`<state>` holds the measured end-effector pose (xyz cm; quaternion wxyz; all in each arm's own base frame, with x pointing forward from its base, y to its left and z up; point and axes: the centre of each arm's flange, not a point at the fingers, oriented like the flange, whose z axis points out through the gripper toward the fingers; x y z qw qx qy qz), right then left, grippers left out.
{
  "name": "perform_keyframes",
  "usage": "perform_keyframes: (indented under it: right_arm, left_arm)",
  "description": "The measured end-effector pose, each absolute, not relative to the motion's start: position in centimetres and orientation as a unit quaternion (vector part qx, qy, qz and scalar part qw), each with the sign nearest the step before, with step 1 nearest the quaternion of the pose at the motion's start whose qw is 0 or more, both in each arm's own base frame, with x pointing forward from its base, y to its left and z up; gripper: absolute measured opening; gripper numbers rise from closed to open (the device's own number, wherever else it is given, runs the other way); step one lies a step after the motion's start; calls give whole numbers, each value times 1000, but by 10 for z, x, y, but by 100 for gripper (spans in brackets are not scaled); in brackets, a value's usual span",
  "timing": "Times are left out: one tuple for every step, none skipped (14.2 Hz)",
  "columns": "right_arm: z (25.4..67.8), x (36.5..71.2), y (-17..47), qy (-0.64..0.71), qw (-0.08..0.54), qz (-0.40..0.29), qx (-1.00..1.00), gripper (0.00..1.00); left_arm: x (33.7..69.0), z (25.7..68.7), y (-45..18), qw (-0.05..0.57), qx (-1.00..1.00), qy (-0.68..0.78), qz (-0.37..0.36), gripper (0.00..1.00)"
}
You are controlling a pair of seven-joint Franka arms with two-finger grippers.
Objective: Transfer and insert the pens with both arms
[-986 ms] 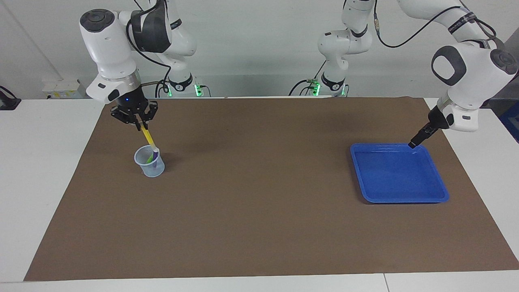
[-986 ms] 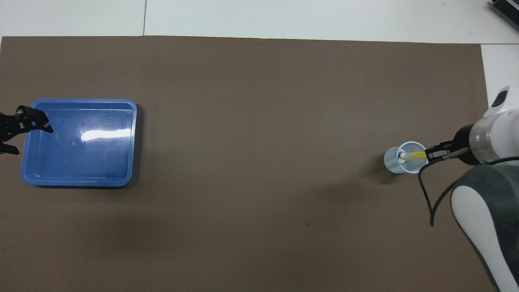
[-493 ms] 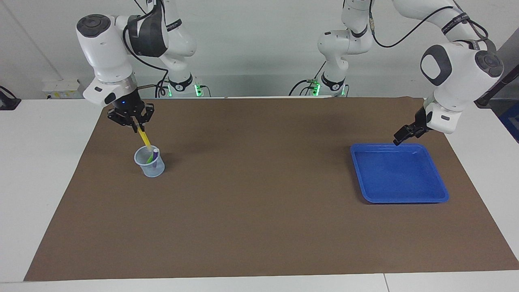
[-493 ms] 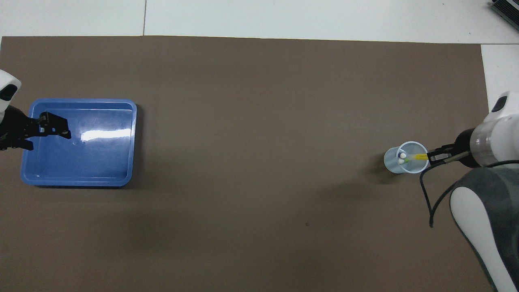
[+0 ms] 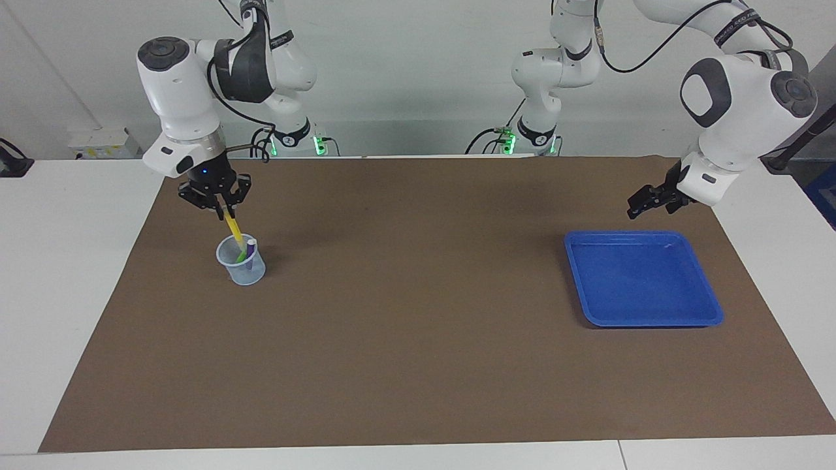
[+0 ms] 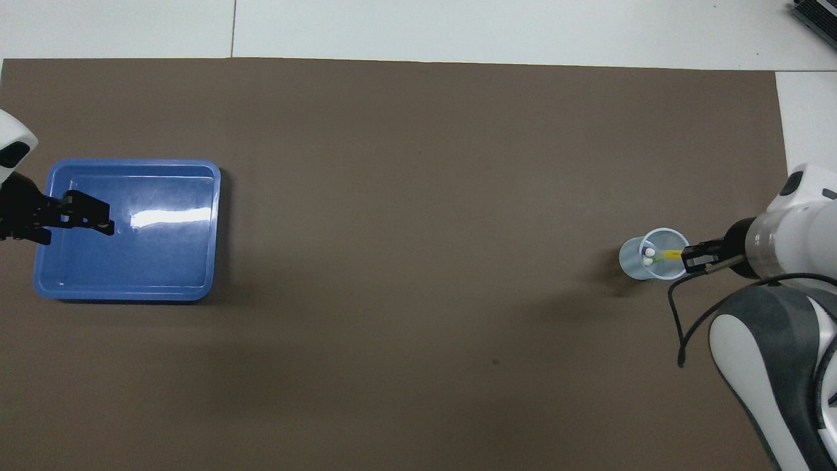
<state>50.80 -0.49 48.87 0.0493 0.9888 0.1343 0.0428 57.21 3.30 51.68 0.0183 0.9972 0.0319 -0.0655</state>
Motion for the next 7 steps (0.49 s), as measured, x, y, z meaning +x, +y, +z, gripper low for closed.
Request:
perform_keyframes:
  right_arm:
    - [482, 507, -8, 136, 50, 47, 988, 19]
    - [475, 507, -11, 137, 51, 51, 988, 19]
    - [468, 506, -14, 138, 52, 55, 988, 19]
    - [462, 505, -16, 138, 52, 57, 987, 19]
    - [456, 505, -17, 138, 51, 59, 987, 19]
    - [450, 506, -18, 138, 50, 60, 987, 19]
    - [446, 507, -19, 137, 49, 60, 987, 19]
  left_arm:
    - [573, 526, 31, 18, 998, 27, -60, 100]
    - [572, 536, 29, 18, 998, 25, -58, 100]
    - [571, 546, 29, 18, 998, 23, -58, 100]
    - [570, 555, 29, 18, 998, 22, -56, 100]
    - [569, 560, 29, 17, 998, 21, -54, 100]
    - [569, 562, 29, 17, 998, 21, -54, 100]
    - [569, 562, 29, 17, 998, 21, -54, 100]
